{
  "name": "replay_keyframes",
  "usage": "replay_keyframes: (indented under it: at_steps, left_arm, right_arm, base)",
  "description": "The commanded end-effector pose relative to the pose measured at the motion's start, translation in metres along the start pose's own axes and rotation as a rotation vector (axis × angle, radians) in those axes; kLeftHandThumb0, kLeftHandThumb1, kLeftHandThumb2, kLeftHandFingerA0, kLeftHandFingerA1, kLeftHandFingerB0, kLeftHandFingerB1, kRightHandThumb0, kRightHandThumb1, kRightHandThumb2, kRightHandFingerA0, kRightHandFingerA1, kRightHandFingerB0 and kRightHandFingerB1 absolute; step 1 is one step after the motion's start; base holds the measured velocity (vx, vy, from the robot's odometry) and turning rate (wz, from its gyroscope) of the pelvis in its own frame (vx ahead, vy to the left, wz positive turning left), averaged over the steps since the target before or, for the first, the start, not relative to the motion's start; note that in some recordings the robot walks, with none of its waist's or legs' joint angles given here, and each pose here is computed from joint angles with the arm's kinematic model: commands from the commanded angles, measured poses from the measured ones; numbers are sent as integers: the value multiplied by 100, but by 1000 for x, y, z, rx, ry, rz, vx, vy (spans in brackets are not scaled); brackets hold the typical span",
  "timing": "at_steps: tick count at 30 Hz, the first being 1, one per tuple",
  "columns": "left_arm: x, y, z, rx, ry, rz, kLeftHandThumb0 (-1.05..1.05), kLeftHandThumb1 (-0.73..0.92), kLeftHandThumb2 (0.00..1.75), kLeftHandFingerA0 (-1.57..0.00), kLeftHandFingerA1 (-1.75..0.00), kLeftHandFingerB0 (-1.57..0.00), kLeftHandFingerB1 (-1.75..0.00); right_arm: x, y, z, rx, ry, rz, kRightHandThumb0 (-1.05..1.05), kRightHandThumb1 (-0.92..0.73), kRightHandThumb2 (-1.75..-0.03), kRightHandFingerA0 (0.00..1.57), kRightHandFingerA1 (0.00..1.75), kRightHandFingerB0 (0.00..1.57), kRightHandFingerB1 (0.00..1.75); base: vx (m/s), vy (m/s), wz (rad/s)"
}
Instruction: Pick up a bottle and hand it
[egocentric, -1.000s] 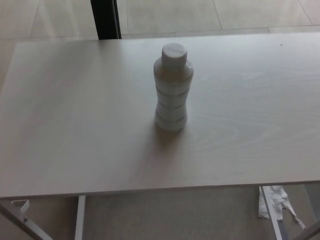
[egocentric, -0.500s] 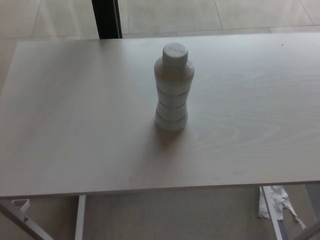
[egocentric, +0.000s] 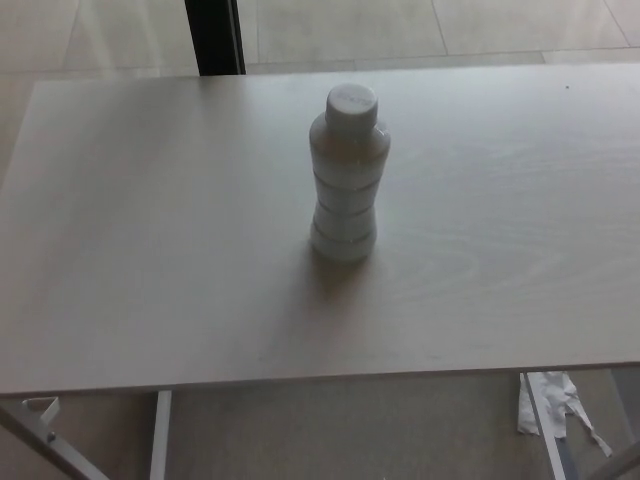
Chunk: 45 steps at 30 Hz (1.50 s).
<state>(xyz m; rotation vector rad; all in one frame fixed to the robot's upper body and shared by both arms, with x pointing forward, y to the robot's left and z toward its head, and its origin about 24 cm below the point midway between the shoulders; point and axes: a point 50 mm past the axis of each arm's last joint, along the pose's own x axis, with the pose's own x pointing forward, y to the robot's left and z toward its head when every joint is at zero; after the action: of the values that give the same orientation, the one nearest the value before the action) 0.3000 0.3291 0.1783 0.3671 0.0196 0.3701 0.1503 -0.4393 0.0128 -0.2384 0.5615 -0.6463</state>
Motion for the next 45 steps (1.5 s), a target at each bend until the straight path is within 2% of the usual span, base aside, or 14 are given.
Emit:
replay_keyframes:
  at_steps: [1,3,4,5,6,8,11,12,18,24,34,41,42,45]
  left_arm:
    - [-1,-68,24,46,-59,-367,-83,61,60,-16,-46,-11,-27]
    - [0,-79,28,73,-84,-407,-87,62,59,-20,-47,-10,-26]
    - [0,-85,30,78,-89,-436,-86,48,90,-15,-52,-6,-28]
    - [0,-87,30,81,-90,-451,-85,47,89,-11,-52,-7,-27]
    - [-1,-92,32,91,-92,-481,-78,45,94,-7,-53,0,-20]
    - [0,-101,32,104,-85,-534,-82,46,94,-5,-38,-7,-11]
    - [0,-119,31,109,-52,-625,-83,47,92,-5,-32,-7,-10]
    - [-2,-123,30,117,-43,-645,-87,50,93,-5,-28,-10,-6]
    - [-7,-145,22,148,-12,-710,-87,47,93,0,-17,-3,-1]
    - [-8,-170,15,178,27,-774,-83,43,90,0,-13,-1,-4]
    - [-17,-207,2,184,78,-859,-69,34,86,-2,-33,0,-15]
    - [-15,-221,9,187,62,-865,-69,35,86,-3,-36,-1,-16]
    - [-15,-224,9,184,58,-857,-86,48,62,-3,-42,0,-26]
    - [-15,-224,8,181,59,-855,-86,48,62,-3,-42,0,-26]
  right_arm:
    - [1,1,6,-34,-17,20,-90,-45,-54,24,91,22,101]
    - [2,3,7,-37,-15,20,-69,-26,-88,15,69,36,83]
    - [3,4,7,-33,-11,17,-85,-43,-53,26,89,26,97]
    - [3,4,8,-32,-11,17,-67,-26,-88,21,71,37,83]
    - [3,5,8,-33,-12,19,-85,-43,-54,30,91,26,97]
    - [4,5,8,-36,-15,20,-87,-43,-54,30,91,28,97]
    - [4,6,8,-36,-18,27,-70,-27,-88,21,71,40,84]
    - [5,6,9,-39,-20,28,-87,-44,-55,29,92,28,96]
    - [6,7,9,-43,-23,27,-82,-30,-89,26,76,43,89]
    - [6,6,13,-52,-37,31,-89,-43,-55,33,94,32,97]
    - [7,10,14,-43,-49,22,-77,-29,-89,27,74,42,82]
    - [8,11,19,-29,-74,29,-85,-44,-53,31,91,32,74]
    - [8,10,19,-20,-74,28,-80,-32,-89,28,77,36,71]
    - [9,10,20,-24,-74,28,-80,-32,-89,28,77,36,71]
  base:
    - [0,0,0]
    - [0,0,0]
    - [0,0,0]
    - [0,0,0]
    - [0,0,0]
    - [0,0,0]
    - [0,0,0]
    - [0,0,0]
    - [0,0,0]
    - [0,0,0]
    - [0,0,0]
    - [0,0,0]
    - [0,0,0]
    - [0,0,0]
